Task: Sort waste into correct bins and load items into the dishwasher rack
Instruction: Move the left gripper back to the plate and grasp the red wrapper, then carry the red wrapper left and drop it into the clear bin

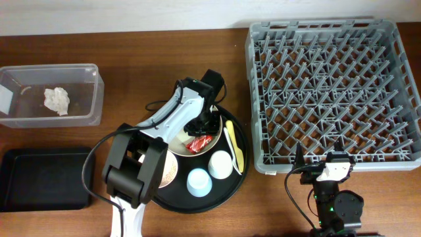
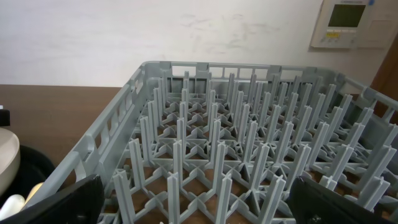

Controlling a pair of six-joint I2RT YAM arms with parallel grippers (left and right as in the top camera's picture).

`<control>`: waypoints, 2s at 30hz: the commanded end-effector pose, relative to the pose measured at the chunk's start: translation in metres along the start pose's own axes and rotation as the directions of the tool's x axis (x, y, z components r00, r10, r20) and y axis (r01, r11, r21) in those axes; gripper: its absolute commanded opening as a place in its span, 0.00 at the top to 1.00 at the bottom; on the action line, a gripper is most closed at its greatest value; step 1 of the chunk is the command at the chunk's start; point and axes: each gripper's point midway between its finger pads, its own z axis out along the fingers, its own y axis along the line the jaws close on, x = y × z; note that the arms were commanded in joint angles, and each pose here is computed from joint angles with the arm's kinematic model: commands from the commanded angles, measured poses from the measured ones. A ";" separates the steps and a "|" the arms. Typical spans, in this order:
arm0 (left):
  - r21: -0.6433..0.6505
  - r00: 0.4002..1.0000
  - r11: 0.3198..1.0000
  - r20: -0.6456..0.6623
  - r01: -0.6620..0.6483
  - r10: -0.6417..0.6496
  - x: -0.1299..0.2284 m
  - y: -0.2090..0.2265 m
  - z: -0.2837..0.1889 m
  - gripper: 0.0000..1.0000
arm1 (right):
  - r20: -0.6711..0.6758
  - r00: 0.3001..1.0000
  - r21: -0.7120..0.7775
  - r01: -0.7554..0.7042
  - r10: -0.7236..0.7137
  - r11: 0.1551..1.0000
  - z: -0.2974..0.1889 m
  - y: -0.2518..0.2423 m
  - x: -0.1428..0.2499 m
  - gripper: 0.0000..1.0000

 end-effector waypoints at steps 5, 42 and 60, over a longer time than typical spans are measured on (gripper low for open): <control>-0.054 1.000 0.999 0.011 0.003 -0.003 0.002 0.007 0.003 0.58 | -0.005 1.000 0.009 -0.005 0.005 1.000 0.000 -0.001 0.002 0.02; -0.085 0.948 0.994 0.318 0.062 -0.032 -0.067 0.045 -0.141 1.00 | -0.005 1.000 0.009 -0.004 0.004 1.000 0.000 -0.001 0.002 0.02; -0.023 0.635 0.777 0.591 0.629 -0.497 -0.079 0.329 -0.248 0.99 | -0.005 1.000 0.009 -0.004 0.004 1.000 0.000 -0.001 0.002 0.02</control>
